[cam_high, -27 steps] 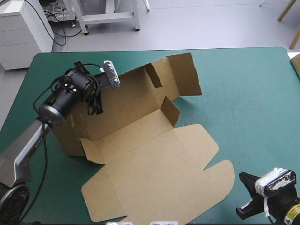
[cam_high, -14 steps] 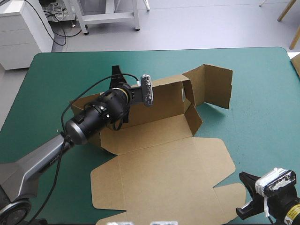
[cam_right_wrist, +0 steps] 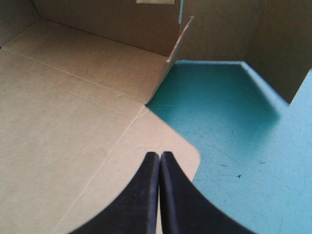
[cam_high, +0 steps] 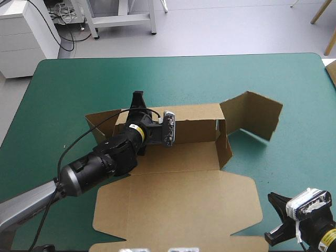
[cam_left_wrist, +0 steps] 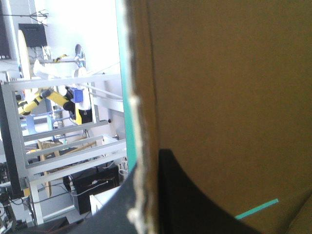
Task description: Fold the box
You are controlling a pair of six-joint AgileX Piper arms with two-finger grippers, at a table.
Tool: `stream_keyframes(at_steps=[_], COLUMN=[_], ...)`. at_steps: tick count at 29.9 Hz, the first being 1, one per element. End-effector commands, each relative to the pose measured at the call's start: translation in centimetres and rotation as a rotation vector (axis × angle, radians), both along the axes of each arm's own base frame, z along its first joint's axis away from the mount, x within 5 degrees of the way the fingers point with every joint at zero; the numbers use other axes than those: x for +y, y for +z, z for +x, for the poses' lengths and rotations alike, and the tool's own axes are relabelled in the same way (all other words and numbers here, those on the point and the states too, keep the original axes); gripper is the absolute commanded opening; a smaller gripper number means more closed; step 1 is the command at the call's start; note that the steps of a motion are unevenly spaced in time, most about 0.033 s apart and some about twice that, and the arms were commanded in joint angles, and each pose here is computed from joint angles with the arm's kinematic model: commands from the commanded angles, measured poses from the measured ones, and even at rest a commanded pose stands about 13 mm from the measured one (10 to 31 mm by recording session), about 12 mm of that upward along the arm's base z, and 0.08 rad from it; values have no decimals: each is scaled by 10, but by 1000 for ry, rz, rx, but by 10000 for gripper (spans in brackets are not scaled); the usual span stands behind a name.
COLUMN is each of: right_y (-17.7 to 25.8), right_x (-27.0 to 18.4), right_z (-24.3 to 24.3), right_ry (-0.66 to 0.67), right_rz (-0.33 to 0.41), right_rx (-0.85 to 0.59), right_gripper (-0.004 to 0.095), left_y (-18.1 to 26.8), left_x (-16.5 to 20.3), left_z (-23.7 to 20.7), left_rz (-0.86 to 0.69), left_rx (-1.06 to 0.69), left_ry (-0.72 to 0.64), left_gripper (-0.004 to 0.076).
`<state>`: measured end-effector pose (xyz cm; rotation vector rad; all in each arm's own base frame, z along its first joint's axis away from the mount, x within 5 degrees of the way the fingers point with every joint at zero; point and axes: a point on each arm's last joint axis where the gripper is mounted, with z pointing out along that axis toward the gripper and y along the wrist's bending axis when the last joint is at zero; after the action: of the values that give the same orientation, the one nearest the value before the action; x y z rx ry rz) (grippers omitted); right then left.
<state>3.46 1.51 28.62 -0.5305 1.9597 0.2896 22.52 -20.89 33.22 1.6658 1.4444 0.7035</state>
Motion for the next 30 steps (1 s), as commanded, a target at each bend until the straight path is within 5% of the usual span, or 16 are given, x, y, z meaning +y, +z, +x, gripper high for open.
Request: stream_keyframes(at_steps=[1,14,22,30], right_y=[13,12,12,12], right_x=[2,1,2,2], right_z=[4,4,4,3], right_ry=[-4,-4,-2,1], right_rz=[33,28,25,36], right_rx=[-90,-82,-79,-72], right_gripper=[-21,20,438,392], left_y=[13,-12,-12,-12], left_x=[7,3,3,3], left_z=[-10,-7,-7,-7], left_rz=[-66,-114,-118,-121], left_rx=[-58,-75,-77,-75], left_ry=[-35,-28,-24,-22], left_gripper=[-8,-8,-8,-8])
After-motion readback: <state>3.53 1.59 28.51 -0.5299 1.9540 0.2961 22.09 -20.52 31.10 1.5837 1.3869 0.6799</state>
